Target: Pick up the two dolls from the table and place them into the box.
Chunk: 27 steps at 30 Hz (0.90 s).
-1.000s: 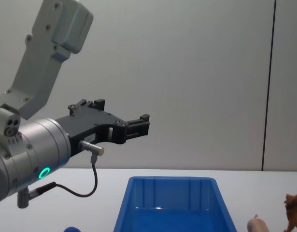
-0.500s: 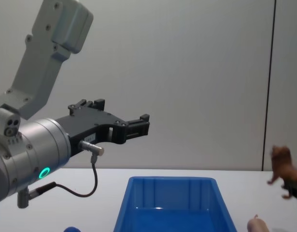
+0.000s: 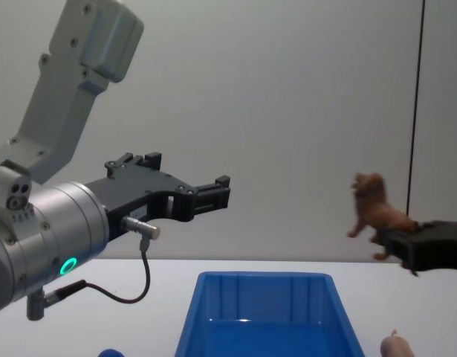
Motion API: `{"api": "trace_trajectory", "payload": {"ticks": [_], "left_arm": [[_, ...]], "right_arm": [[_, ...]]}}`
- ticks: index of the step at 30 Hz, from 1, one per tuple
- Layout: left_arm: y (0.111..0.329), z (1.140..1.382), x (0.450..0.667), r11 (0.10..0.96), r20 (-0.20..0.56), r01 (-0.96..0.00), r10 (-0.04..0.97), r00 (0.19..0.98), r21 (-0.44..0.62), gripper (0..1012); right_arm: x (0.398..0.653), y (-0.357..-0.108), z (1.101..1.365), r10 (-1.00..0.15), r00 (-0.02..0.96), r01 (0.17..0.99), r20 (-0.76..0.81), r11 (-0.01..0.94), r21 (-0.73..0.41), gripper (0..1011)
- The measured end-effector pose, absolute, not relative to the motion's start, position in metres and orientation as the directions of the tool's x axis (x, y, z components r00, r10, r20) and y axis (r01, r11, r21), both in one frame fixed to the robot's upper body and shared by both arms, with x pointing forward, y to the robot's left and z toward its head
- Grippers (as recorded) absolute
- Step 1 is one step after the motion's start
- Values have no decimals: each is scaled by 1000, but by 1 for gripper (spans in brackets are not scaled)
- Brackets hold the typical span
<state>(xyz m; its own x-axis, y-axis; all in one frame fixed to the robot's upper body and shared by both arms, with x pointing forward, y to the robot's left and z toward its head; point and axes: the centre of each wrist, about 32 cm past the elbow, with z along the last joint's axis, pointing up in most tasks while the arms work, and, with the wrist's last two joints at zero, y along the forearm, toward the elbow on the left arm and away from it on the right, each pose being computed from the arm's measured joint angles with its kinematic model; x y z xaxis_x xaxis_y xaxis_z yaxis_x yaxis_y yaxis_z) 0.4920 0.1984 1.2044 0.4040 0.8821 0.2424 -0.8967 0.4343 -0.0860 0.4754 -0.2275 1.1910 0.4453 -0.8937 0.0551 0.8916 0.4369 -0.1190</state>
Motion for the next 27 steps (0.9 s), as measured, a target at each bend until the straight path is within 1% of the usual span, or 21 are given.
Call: {"api": "trace_trajectory", "payload": {"ticks": [3,7,8,13,17,19,20,21,23,25,26,27], "left_arm": [[198,1204,492,434,242,-897,882,404,-86,1003],[198,1204,492,434,242,-897,882,404,-86,1003],[198,1204,492,434,242,-897,882,404,-86,1003],[198,1204,492,434,242,-897,882,404,-86,1003],[198,1204,492,434,242,-897,882,404,-86,1003],[198,1204,492,434,242,-897,882,404,-86,1003],[198,1204,492,434,243,-897,882,404,-86,1003],[198,1204,492,434,242,-897,882,404,-86,1003],[198,1204,492,434,242,-897,882,404,-86,1003],[198,1204,492,434,242,-897,882,404,-86,1003],[198,1204,492,434,242,-897,882,404,-86,1003],[198,1204,492,434,242,-897,882,404,-86,1003]], "right_arm": [[474,-221,1194,-879,473,877,65,463,-125,281],[472,-205,1195,-844,531,843,77,516,-153,283],[472,-205,1195,-844,531,843,77,516,-153,282],[468,-188,1191,-811,577,809,92,554,-195,286],[465,-178,1187,-796,597,793,96,568,-222,386],[463,-174,1184,-790,605,786,96,573,-233,490],[461,-172,1183,-788,609,782,97,575,-239,490],[461,-171,1182,-786,610,781,96,576,-241,546],[460,-169,1180,-785,612,779,97,578,-244,589],[458,-168,1178,-785,612,779,98,577,-245,662],[457,-167,1178,-785,612,779,98,576,-246,662],[456,-167,1177,-786,610,781,99,575,-244,731]]}}
